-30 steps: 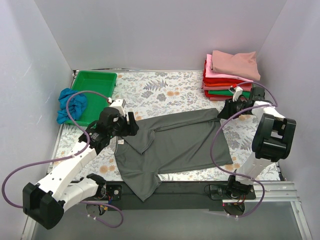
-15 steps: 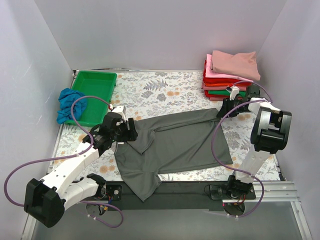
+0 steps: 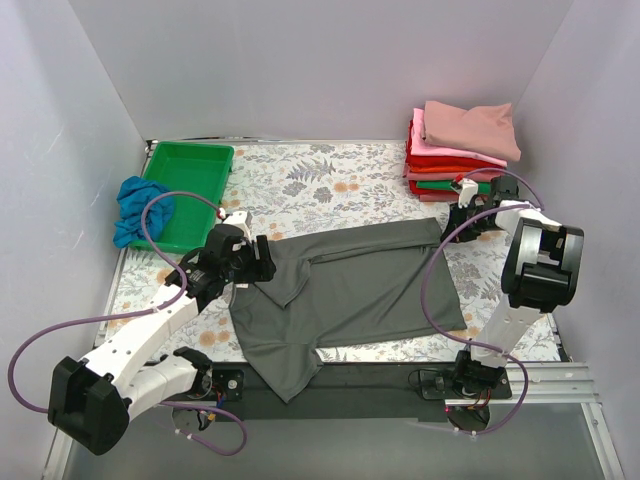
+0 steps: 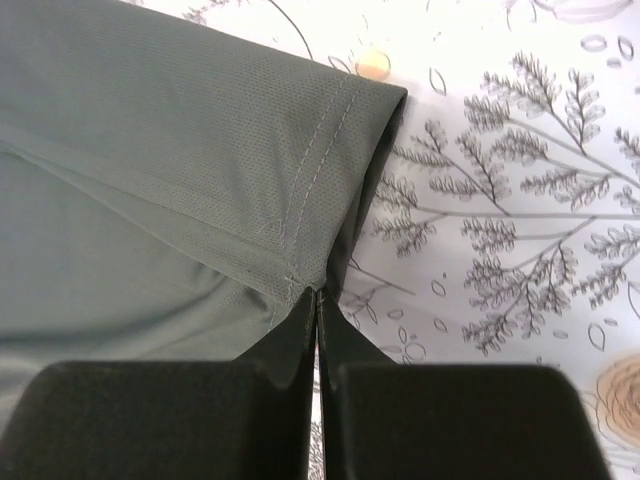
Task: Fold and stack the t-shirts
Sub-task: Fold the tshirt
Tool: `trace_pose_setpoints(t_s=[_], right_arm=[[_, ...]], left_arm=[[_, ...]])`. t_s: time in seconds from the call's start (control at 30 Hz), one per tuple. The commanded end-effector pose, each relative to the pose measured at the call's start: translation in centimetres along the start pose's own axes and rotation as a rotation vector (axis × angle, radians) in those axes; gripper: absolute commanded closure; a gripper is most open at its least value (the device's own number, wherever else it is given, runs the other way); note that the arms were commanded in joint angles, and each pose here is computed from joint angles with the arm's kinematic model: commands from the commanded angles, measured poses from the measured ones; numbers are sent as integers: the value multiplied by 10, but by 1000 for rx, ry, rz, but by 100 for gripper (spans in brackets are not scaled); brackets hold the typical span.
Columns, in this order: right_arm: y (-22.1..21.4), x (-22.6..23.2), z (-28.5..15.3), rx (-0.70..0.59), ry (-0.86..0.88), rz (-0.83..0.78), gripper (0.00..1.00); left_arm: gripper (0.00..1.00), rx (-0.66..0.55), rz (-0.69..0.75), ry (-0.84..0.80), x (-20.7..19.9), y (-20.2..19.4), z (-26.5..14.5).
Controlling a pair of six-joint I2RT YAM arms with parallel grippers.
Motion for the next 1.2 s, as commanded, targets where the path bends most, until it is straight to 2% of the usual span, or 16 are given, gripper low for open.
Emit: trace_pose_setpoints(t_s=[0.0, 0.07, 0.1, 0.13, 0.17, 0.27, 0.33, 0.4, 0.53, 0.7, 0.8, 0.93, 1.0, 1.07, 1.1, 1.17], right_arm=[[-2, -1, -11, 8, -59, -33, 99], [-2, -1, -12, 10, -58, -33, 96], [-1, 0, -13, 10, -60, -34, 88], [1, 1, -15, 4, -63, -38, 74], [1, 2, -18, 8, -66, -37, 68], [-2, 8, -36, 0, -89, -61, 58], [-4, 12, -55, -16, -119, -118, 50], [-30, 19, -63, 55, -97, -158, 46], [-85, 40, -77, 205, -21, -205, 42], [-134, 53, -76, 336, 40, -185, 42], [-140, 56, -74, 339, 61, -176, 42], [-137, 60, -71, 312, 96, -145, 42], [-135, 60, -71, 303, 100, -131, 42], [-132, 61, -70, 291, 108, -127, 42], [-132, 60, -70, 288, 107, -126, 42], [-131, 61, -70, 287, 113, -122, 42]], left_arm=[[35, -18, -7, 1, 0, 3, 0], [35, -21, -24, 3, -1, 4, -1], [35, -19, -36, 18, 1, 4, -2], [35, -21, -54, 27, 1, 5, -3], [34, -25, -107, 34, -1, 7, -6], [25, 3, -228, 48, -4, 6, -14], [19, 68, -350, 21, -12, -3, -24], [19, 139, -408, -49, -22, -14, -33], [25, 340, -404, -356, -54, -43, -57], [28, 555, -371, -434, -61, -80, -68], [30, 672, -311, -400, -70, -101, -72], [31, 781, -78, -334, -96, -130, -89], [32, 823, 16, -190, -93, -148, -87], [33, 850, 157, -129, -100, -167, -98], [35, 868, 201, -27, -94, -177, -96], [39, 895, 310, 28, -95, -193, -104]])
Point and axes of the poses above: each gripper's point midway between its finger pads, its own z axis out along the fingers, its own x axis along the line the jaws close on, y = z × x, the point moved 5 cm from there along -z, back along the fingers, and after that the axes turned 6 degrees about z, right-handed, at the moved point
